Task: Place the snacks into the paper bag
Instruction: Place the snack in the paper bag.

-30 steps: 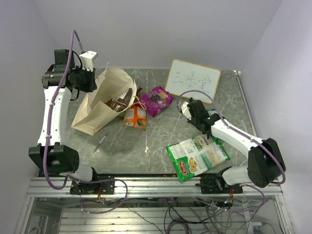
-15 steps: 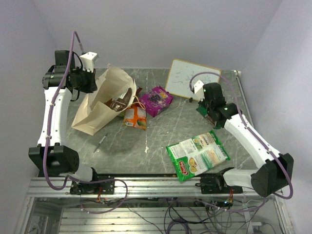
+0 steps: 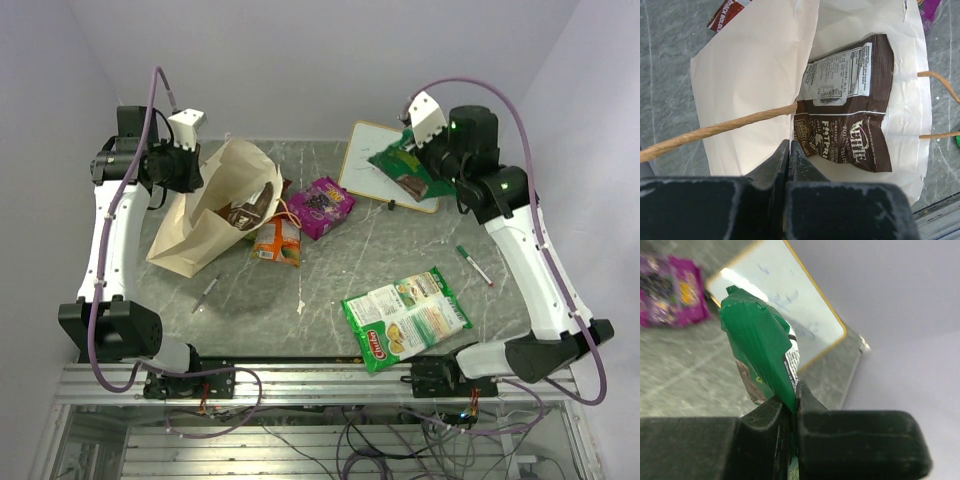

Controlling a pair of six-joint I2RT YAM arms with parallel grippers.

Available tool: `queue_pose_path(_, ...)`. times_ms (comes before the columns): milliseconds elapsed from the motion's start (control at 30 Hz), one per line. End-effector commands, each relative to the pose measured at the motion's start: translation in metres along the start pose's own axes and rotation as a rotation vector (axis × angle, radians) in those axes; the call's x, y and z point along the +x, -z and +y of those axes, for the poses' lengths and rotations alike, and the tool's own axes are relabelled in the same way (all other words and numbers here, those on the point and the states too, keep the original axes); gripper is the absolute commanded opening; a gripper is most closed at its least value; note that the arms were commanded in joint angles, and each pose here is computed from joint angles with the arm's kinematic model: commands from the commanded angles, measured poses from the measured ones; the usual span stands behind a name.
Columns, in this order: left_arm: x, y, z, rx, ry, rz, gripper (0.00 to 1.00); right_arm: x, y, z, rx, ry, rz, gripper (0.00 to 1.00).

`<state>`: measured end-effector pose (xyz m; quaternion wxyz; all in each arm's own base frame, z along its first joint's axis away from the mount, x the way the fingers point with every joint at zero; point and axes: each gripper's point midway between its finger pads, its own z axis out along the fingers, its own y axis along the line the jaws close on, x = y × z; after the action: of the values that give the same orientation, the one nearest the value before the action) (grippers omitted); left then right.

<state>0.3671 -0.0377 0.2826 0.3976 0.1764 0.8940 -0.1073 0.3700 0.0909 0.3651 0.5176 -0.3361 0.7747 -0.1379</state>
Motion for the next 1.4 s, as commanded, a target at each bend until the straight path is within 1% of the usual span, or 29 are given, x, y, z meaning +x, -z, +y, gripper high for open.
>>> queue_pose_path(0, -0.006, 0.004, -0.009, 0.02, -0.019, -0.047, 0.07, -0.056, 0.007, 0.021, -0.192, -0.113, -0.179, 0.0)
queue_pose_path(167, -0.011, 0.009, -0.01, 0.013, -0.017, -0.066, 0.07, -0.111, 0.017, 0.028, -0.302, -0.197, -0.336, 0.0)
queue_pose_path(400, -0.013, 0.009, -0.011, 0.015, -0.011, -0.07, 0.07, -0.184, 0.038, 0.05, -0.462, -0.296, -0.534, 0.0)
queue_pose_path(433, -0.011, 0.008, -0.011, 0.017, -0.01, -0.065, 0.07, -0.196, 0.042, 0.062, -0.495, -0.298, -0.558, 0.0)
queue_pose_path(600, -0.01, 0.008, -0.012, 0.019, -0.01, -0.07, 0.07, -0.233, 0.051, 0.096, -0.554, -0.287, -0.636, 0.0)
queue_pose_path(800, -0.009, 0.007, -0.014, 0.03, -0.009, -0.069, 0.07, -0.265, 0.055, 0.142, -0.651, -0.179, -0.723, 0.0)
queue_pose_path(967, -0.008, 0.005, -0.017, 0.05, -0.002, -0.073, 0.07, -0.284, 0.056, 0.161, -0.665, -0.08, -0.816, 0.0)
queue_pose_path(1200, -0.008, 0.006, -0.017, 0.051, -0.004, -0.068, 0.07, -0.291, 0.039, 0.189, -0.739, -0.02, -0.851, 0.0)
queue_pose_path(1367, -0.009, 0.006, -0.019, 0.06, 0.001, -0.067, 0.07, -0.295, 0.023, 0.195, -0.719, 0.001, -0.859, 0.0)
